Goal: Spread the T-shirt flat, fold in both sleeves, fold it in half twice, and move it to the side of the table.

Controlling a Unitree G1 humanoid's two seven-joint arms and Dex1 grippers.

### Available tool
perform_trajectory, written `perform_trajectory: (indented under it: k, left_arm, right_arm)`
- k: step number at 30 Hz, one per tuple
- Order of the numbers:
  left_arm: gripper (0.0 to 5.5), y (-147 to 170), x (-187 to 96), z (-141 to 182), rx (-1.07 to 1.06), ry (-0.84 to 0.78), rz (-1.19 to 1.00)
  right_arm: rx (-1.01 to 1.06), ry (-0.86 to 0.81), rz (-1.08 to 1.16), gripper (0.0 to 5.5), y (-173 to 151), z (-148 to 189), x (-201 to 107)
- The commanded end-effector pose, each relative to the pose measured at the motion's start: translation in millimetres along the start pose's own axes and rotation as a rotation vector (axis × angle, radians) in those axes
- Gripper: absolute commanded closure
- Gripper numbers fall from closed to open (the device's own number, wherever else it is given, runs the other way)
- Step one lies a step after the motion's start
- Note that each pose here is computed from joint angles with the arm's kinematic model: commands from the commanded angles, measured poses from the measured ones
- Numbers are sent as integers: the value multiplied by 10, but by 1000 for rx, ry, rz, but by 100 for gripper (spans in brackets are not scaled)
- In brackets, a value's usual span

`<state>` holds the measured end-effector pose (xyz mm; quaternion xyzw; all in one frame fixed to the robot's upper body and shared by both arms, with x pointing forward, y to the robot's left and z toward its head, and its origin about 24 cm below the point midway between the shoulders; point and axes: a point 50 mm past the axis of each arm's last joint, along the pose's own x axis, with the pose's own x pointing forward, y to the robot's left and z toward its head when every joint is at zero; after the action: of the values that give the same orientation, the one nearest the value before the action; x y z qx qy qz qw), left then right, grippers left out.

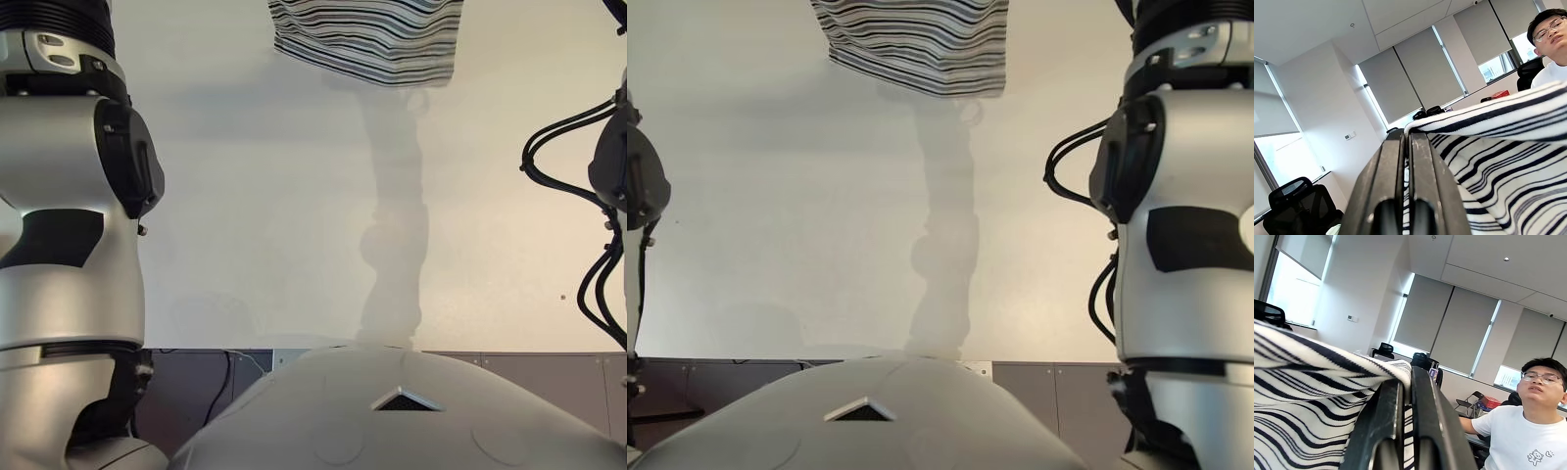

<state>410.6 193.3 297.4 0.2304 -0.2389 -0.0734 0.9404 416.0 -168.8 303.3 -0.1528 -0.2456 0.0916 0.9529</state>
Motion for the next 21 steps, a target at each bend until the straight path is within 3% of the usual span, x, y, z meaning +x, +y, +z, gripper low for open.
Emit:
perform_trajectory:
  k: [1,4,9,11,13,15,18,21]
  left_arm:
    - [540,88,-93,0,-19,-33,-24]
    - [540,101,-394,25,-151,-100,-106]
    - [540,-165,-1421,257,-632,-157,-448]
    - [540,-491,-2059,165,-746,10,-662]
    - [540,-872,-2899,-223,-692,376,-910]
    - [540,-1030,-3515,-476,-630,621,-1090]
    - [540,-1039,-3777,-748,-510,753,-1091]
    - [540,-1081,-3814,-765,-414,737,-1085]
  right_arm:
    - [15,22,58,534,-50,-176,-196]
    - [120,8,181,534,-71,-196,-569]
    - [417,-103,441,534,-135,176,-1497]
    - [493,21,639,534,36,159,-2065]
    - [496,357,834,534,417,-218,-2667]
    - [418,651,964,534,611,-623,-3189]
    - [294,881,1046,534,694,-1016,-3626]
    - [223,886,1054,534,698,-1036,-3679]
